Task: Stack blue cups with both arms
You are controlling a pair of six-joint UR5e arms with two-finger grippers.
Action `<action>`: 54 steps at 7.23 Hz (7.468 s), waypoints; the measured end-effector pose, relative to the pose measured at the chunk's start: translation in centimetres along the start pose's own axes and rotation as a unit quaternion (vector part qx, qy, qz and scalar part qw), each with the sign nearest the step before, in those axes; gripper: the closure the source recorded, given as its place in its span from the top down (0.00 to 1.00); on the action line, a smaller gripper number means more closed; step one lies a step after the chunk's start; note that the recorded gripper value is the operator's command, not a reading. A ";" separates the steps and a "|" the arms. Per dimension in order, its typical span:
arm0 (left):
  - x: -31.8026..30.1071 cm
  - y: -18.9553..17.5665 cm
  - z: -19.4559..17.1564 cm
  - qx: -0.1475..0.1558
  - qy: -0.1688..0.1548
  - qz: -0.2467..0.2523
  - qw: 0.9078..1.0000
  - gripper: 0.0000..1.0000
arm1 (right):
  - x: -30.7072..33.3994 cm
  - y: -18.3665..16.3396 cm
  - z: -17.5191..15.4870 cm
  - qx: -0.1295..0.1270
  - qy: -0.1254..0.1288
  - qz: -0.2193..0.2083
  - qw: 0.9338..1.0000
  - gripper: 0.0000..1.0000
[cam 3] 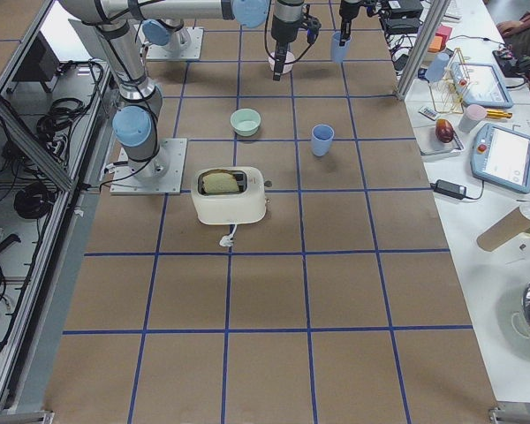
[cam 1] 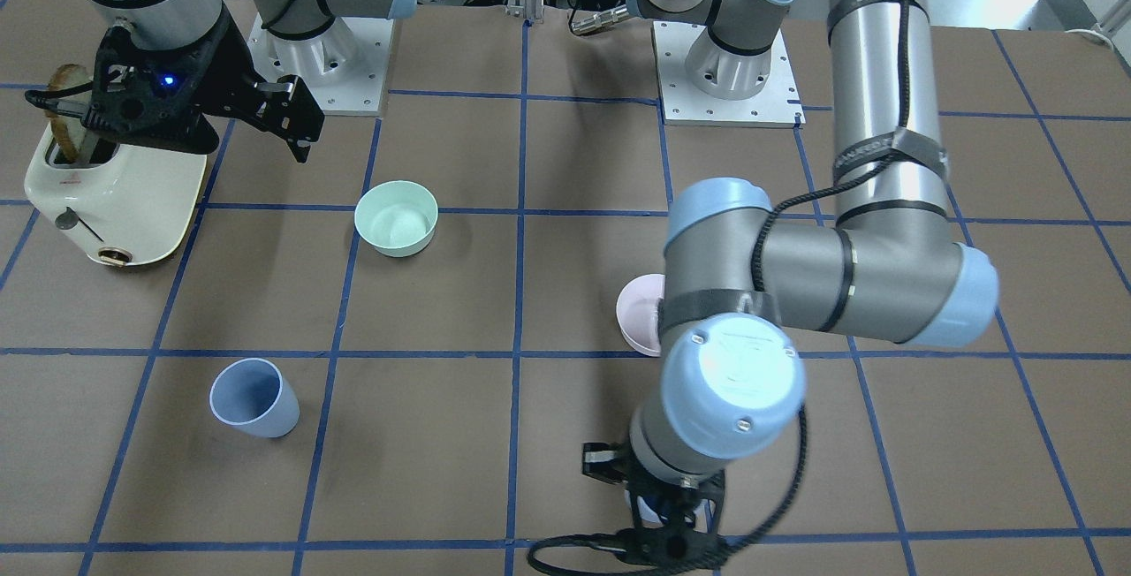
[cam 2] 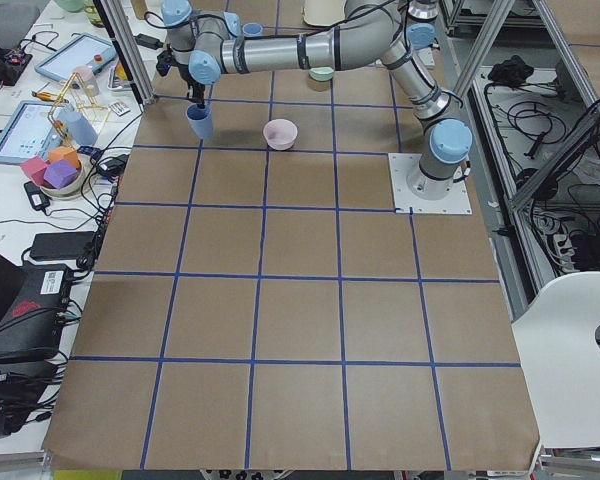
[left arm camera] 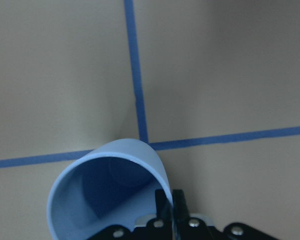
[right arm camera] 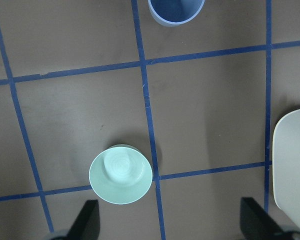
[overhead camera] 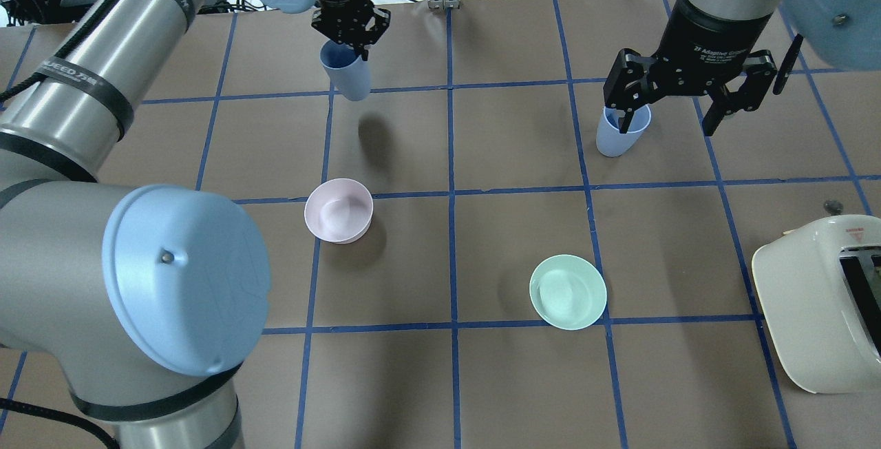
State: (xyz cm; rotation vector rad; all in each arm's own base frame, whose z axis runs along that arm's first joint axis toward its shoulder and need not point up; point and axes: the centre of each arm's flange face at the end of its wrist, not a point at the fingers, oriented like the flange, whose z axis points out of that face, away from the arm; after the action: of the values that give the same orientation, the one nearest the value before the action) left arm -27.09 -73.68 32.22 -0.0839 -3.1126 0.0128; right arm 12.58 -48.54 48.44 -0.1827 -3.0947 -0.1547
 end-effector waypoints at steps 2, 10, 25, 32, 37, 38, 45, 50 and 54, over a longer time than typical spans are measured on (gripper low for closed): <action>9.4 4.5 1.2 -0.022 0.011 -0.011 1.000 0.00 | 1.5 -0.8 0.2 -0.001 -0.002 -0.009 1.000 1.00; 13.3 12.8 6.3 -0.088 -0.001 -0.062 0.994 1.00 | 10.7 -17.4 12.2 0.063 -0.033 -0.150 0.986 1.00; -10.1 27.3 -18.9 -0.001 -0.032 -0.077 0.996 1.00 | -1.3 -16.3 10.8 0.005 -0.078 -0.150 0.986 0.00; -12.2 24.1 -19.3 0.008 -0.029 -0.086 0.996 1.00 | -17.3 -6.6 8.2 -0.022 -0.064 -0.120 0.990 0.00; -12.0 24.1 -19.2 0.006 -0.029 -0.086 0.996 1.00 | -18.9 -7.9 10.4 -0.020 -0.068 -0.127 0.989 0.00; -12.0 24.1 -19.2 0.006 -0.029 -0.085 0.996 1.00 | -19.0 -8.0 10.5 -0.019 -0.073 -0.127 0.989 0.00; -12.0 24.1 -19.2 0.007 -0.029 -0.085 0.996 1.00 | -19.4 -8.7 11.6 -0.013 -0.079 -0.127 0.989 1.00; -12.0 24.1 -19.3 0.008 -0.029 -0.085 0.996 1.00 | -18.5 -9.2 9.9 0.005 -0.074 -0.077 0.994 1.00; -12.0 24.1 -19.3 0.008 -0.029 -0.085 0.996 1.00 | -11.4 -9.3 4.7 0.042 -0.033 -0.094 0.994 1.00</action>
State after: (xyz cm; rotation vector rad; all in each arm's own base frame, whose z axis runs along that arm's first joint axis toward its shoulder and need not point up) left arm -13.26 -50.08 50.95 0.1861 -3.1657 0.0356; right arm 22.63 -58.52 42.40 0.1082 -3.1719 -0.0242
